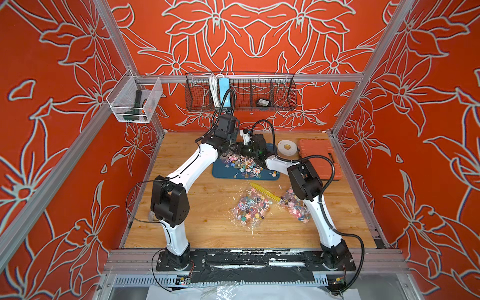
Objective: Pour candies out of the ziploc bag
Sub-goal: 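Pour the candies out of the ziploc bag onto the tray, then place the ziploc bag at the center of the board.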
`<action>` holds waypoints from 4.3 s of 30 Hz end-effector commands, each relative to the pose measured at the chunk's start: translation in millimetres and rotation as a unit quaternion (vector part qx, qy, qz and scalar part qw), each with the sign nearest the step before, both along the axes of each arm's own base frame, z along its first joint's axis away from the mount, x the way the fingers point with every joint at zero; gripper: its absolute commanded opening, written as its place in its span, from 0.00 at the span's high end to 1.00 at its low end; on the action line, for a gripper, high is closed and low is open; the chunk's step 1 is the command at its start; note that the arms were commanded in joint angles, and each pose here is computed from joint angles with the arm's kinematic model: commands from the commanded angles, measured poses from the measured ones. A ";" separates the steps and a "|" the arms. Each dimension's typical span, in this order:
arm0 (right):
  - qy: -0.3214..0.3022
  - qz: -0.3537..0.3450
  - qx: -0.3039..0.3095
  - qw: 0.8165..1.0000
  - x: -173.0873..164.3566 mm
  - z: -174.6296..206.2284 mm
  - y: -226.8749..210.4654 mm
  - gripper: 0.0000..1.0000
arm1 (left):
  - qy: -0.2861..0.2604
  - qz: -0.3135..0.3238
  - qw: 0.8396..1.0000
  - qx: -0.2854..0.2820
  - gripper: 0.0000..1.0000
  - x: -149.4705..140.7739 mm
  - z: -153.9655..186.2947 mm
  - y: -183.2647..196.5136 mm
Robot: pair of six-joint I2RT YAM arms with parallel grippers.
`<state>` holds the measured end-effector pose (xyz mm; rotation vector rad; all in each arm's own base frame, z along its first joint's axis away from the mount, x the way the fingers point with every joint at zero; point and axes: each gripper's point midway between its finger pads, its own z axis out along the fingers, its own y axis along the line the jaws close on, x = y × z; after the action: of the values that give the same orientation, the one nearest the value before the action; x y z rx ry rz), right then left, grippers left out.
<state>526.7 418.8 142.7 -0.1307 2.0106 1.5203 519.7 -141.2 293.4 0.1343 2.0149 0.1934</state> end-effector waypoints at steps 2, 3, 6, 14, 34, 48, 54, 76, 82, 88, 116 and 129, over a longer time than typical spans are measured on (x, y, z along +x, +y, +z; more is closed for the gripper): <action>0.049 -0.005 -0.046 0.998 -17.1 -40.3 -9.1 1.00 | -0.137 0.032 0.989 -0.037 1.00 -17.1 102.2 16.4; 0.046 -0.005 -0.043 0.998 -19.0 -35.8 -9.5 1.00 | -0.137 0.038 0.989 -0.035 1.00 -19.8 102.6 19.7; 0.036 -0.003 -0.031 0.999 -25.9 -20.1 -12.5 1.00 | -0.134 0.053 0.989 -0.028 1.00 -29.3 101.3 28.9; 0.010 0.012 -0.021 1.000 -56.1 19.4 -17.4 1.00 | -0.103 0.132 0.986 -0.012 1.00 -58.8 74.4 79.4; -0.017 0.077 -0.054 0.995 -121.5 60.9 3.3 0.29 | -0.071 0.278 0.955 -0.076 1.00 -101.4 18.7 228.3; -0.029 0.072 -0.169 0.983 -199.6 32.8 -70.8 0.27 | -0.106 0.276 0.947 -0.123 1.00 -32.5 52.1 234.9; -0.021 0.074 -0.189 0.979 -224.0 11.4 -90.6 0.27 | -0.096 0.310 0.928 -0.184 1.00 -33.8 -15.2 235.5; -0.038 0.056 -0.213 0.975 -254.0 26.1 -122.3 0.18 | 0.000 0.398 0.897 -0.193 0.36 -130.8 -139.9 236.2; -0.027 0.026 -0.265 0.964 -260.2 33.6 -147.4 0.12 | 0.020 0.392 0.899 -0.193 0.25 -131.9 -126.8 229.7; 0.021 -0.002 -0.344 0.939 -281.3 27.6 -187.9 0.14 | 0.035 0.310 0.930 -0.196 0.29 -118.4 -83.0 175.3; 0.173 0.072 -0.385 0.904 -370.7 -77.6 -228.7 0.57 | 0.401 -0.070 0.855 -0.322 0.47 -360.2 -231.0 -89.2; 0.188 0.083 -0.378 0.903 -375.4 -99.9 -224.9 0.59 | 0.318 0.022 0.893 -0.318 0.49 -322.7 -252.0 -67.6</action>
<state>153.3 188.8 44.8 -0.3367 2.8861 0.7653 180.3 -214.4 38.2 -0.2127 2.7082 -0.5976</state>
